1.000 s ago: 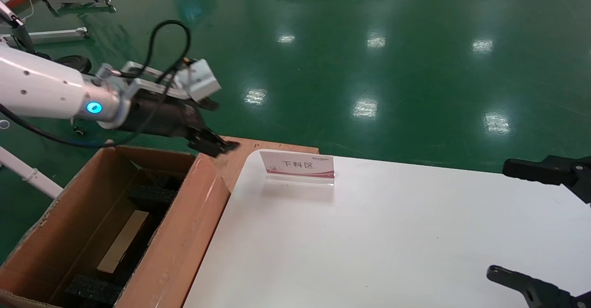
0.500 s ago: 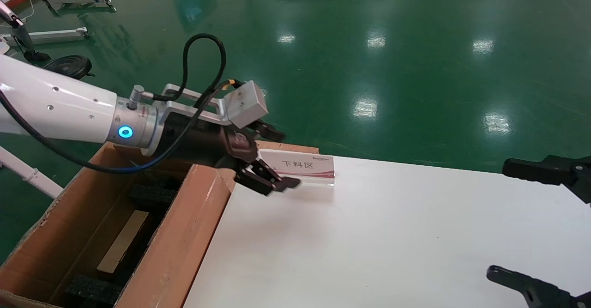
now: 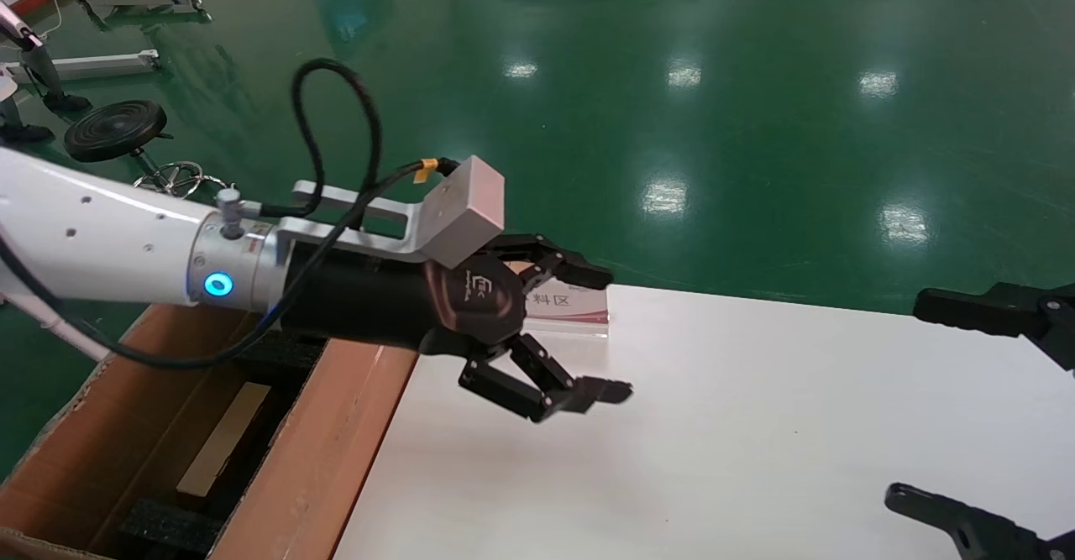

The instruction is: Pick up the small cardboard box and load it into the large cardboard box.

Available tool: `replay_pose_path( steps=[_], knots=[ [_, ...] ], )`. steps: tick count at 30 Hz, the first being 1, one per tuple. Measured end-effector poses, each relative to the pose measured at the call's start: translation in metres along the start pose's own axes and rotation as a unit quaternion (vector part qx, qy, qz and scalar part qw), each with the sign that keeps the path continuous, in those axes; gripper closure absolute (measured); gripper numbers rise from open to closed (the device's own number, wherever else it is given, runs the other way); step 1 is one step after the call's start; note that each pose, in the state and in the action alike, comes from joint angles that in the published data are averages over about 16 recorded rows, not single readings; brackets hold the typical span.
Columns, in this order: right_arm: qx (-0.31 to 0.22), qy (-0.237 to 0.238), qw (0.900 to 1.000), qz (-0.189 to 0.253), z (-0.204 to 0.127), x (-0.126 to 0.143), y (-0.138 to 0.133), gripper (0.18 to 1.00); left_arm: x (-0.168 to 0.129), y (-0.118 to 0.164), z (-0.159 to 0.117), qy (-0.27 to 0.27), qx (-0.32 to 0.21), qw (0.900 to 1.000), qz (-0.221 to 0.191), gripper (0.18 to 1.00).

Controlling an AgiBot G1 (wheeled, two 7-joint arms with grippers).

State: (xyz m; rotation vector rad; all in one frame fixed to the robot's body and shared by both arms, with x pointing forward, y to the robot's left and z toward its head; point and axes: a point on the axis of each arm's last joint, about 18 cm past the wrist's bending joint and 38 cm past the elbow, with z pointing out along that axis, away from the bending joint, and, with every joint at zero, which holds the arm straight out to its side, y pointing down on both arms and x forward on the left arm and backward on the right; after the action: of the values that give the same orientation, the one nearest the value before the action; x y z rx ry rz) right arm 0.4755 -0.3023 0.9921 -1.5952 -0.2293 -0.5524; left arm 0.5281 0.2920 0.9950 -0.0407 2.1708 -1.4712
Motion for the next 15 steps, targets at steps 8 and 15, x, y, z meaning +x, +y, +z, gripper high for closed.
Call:
replay_pose_path(
  steps=[8, 15],
  knots=[
    [0.0, 0.0, 1.0, 0.0, 0.0, 0.0, 0.0, 0.178, 0.024, -0.006, -0.01, 0.037, 0.092, 0.9948, 0.025, 0.184],
    [0.0, 0.0, 1.0, 0.0, 0.0, 0.0, 0.0, 0.178, 0.039, -0.008, -0.023, 0.048, 0.154, 0.9858, 0.046, 0.184]
  ],
)
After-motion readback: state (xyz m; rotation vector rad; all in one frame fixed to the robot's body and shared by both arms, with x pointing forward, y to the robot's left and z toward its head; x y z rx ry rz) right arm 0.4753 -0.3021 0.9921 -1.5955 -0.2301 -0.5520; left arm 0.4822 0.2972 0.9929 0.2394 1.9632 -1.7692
